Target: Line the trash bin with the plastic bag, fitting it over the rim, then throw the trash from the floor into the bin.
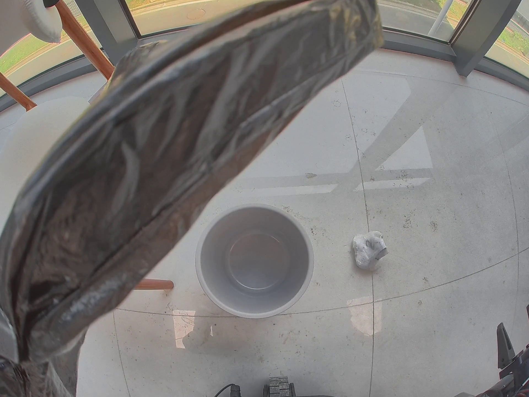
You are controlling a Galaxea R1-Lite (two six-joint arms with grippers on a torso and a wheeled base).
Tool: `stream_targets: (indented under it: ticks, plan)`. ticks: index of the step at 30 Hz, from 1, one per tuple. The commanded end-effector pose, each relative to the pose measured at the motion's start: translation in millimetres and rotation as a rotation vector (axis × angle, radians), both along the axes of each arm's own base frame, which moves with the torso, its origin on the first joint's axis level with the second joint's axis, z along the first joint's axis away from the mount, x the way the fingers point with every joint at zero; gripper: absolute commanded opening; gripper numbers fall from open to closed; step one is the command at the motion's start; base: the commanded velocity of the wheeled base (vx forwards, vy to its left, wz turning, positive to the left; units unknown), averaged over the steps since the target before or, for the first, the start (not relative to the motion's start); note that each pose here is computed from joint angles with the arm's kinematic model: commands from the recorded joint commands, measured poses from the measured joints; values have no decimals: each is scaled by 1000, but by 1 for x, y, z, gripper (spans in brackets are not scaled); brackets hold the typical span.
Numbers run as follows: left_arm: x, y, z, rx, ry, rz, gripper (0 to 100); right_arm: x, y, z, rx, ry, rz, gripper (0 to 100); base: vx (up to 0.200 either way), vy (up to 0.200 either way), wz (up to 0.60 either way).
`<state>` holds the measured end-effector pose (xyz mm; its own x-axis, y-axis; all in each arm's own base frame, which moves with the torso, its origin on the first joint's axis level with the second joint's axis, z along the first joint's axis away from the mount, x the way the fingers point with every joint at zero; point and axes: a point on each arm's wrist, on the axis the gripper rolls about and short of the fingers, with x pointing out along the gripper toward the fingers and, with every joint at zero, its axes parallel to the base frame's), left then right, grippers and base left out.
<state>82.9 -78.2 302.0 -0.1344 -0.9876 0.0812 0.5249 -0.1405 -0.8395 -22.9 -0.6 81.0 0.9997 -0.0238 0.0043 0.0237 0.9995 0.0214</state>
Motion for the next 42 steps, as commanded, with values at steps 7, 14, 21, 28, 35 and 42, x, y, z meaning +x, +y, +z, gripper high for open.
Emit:
stream_targets:
  ticks: [7, 14, 21, 28, 35, 42]
  plan:
    - [18, -18, 0, 2, -50, -177, 0, 1, 0, -5, 2, 7, -1, 100, 0, 0, 0]
    - [37, -10, -9, 36, -93, -257, 0, 1, 0, -5, 3, 7, -1, 100, 0, 0, 0]
    - [65, -1, -14, 41, -170, -215, 0, 1, 0, -5, 3, 7, -1, 100, 0, 0, 0]
    - [96, -4, -22, 26, -250, -169, 0, 1, 0, -5, 2, 7, -1, 100, 0, 0, 0]
    - [108, -6, -33, 23, -266, -159, 0, 1, 0, -5, 2, 7, -1, 100, 0, 0, 0]
    - [115, 12, -36, 35, -265, -69, 0, 1, 0, -5, 2, 7, -1, 100, 0, 0, 0]
